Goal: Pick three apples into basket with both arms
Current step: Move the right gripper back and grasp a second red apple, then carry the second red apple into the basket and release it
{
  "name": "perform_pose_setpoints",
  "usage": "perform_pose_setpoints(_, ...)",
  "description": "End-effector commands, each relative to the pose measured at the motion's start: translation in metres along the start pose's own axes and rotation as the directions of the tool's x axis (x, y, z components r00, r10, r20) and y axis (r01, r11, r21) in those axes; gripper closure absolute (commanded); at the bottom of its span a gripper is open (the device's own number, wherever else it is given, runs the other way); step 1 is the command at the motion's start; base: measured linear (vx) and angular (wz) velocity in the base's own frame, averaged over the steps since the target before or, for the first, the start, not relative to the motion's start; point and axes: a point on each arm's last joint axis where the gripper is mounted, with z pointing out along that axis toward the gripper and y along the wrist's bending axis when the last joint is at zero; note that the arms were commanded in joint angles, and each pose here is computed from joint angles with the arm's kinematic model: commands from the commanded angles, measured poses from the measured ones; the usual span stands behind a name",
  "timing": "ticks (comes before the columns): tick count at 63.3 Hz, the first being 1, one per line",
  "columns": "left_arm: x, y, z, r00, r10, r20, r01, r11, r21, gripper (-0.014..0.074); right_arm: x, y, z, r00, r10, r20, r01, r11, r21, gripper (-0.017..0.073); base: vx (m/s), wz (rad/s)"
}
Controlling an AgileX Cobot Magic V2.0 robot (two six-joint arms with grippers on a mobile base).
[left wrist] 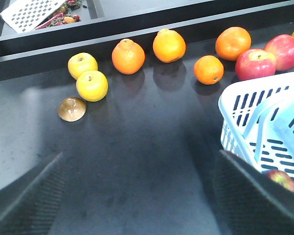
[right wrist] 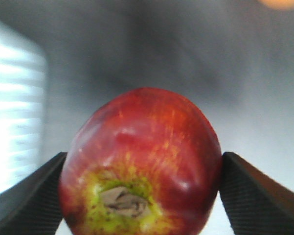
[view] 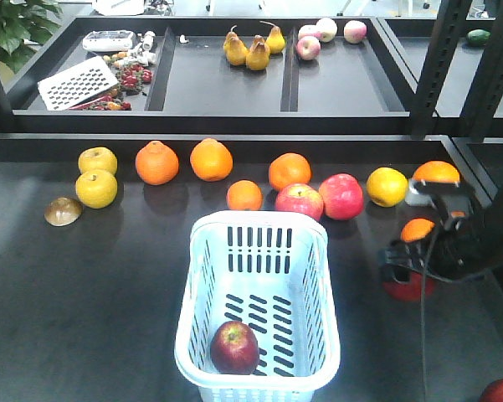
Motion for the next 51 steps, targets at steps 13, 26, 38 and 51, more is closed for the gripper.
perform_pose_setpoints(13,-0.012,0.000,-0.007,0.996,-0.013,0.089,0.013,1.000,0.005,0.0001,0.011,0.082,-0.094,0.972,-0.143,0.188,0.172,0.974,-0.148,0.0300,0.00,0.00)
perform_pose_setpoints(26,-0.012,0.000,-0.007,0.996,-0.013,0.089,0.013,1.000,0.005,0.0001,0.022,0.121,-0.108,0.941,-0.222,0.254,0.279,0.936,-0.215,0.0300,0.00,0.00)
perform_pose_setpoints(38,-0.012,0.000,-0.007,0.996,-0.013,0.089,0.013,1.000,0.005,0.0001,0.020,0.147,-0.089,0.913,-0.275,0.302,0.350,0.908,-0.229,0.0259,0.00,0.00)
perform_pose_setpoints(51,-0.012,0.000,-0.007,0.996,-0.013,0.089,0.013,1.000,0.005,0.0001,0.015,0.152,-0.064,0.919,-0.281,0.276,0.346,0.911,-0.224,0.0027,0.00,0.00)
